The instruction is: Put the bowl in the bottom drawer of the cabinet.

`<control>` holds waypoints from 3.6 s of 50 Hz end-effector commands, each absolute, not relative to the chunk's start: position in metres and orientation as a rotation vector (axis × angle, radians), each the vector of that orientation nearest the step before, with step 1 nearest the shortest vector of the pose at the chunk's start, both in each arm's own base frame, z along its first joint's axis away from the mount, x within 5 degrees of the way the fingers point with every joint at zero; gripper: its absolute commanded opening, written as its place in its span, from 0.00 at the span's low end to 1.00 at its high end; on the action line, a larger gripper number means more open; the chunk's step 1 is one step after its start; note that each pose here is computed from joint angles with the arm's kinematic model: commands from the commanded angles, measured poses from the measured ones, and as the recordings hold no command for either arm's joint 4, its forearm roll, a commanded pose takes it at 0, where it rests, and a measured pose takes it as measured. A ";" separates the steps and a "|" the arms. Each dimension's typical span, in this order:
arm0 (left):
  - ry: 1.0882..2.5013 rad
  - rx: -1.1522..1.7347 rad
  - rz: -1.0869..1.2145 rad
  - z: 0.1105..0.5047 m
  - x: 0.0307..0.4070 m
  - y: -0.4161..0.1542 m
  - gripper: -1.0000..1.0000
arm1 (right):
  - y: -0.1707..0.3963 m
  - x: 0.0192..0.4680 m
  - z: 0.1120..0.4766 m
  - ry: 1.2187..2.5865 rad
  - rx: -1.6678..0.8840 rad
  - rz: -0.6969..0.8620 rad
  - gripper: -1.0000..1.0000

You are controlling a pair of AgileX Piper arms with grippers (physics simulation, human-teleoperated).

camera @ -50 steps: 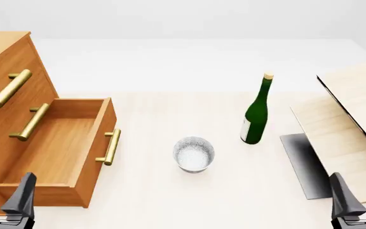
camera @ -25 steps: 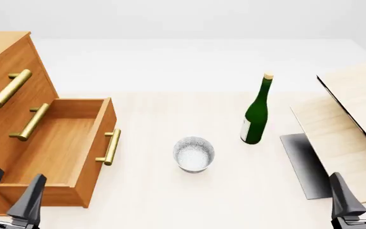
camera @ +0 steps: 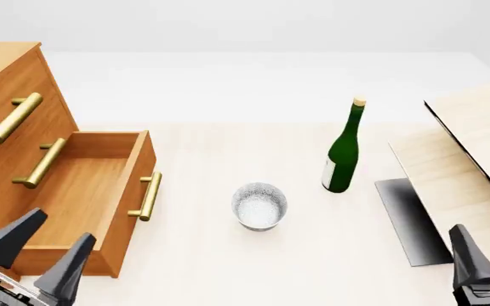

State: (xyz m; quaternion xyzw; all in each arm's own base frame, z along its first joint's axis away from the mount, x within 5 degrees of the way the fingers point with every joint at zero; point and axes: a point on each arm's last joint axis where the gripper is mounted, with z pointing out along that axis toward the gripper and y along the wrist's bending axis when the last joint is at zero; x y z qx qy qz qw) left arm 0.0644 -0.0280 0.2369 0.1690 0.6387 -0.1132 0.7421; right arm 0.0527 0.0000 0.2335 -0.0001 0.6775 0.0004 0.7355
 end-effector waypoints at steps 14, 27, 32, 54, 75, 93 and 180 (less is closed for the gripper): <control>1.413 0.479 -0.387 0.282 0.106 -0.067 1.00 | 0.000 0.005 0.327 1.487 0.000 0.001 1.00; 1.467 0.548 -0.369 0.310 0.140 -0.094 1.00 | 0.000 0.005 0.327 1.487 0.000 0.001 1.00; 1.496 0.550 -0.377 0.316 0.154 -0.104 1.00 | 0.000 0.005 0.327 1.487 0.000 0.001 1.00; 1.588 0.583 -0.406 0.335 0.202 -0.145 1.00 | 0.000 0.005 0.327 1.487 0.000 0.001 1.00; 1.745 0.660 -0.442 0.339 0.229 -0.185 1.00 | 0.000 0.005 0.327 1.486 0.000 0.002 1.00; 1.855 0.682 -0.481 0.342 0.243 -0.212 1.00 | 0.000 0.005 0.327 1.487 -0.001 0.001 1.00; 2.278 0.793 -0.452 0.280 0.290 -0.305 1.00 | 0.000 0.005 0.327 1.486 -0.001 0.001 1.00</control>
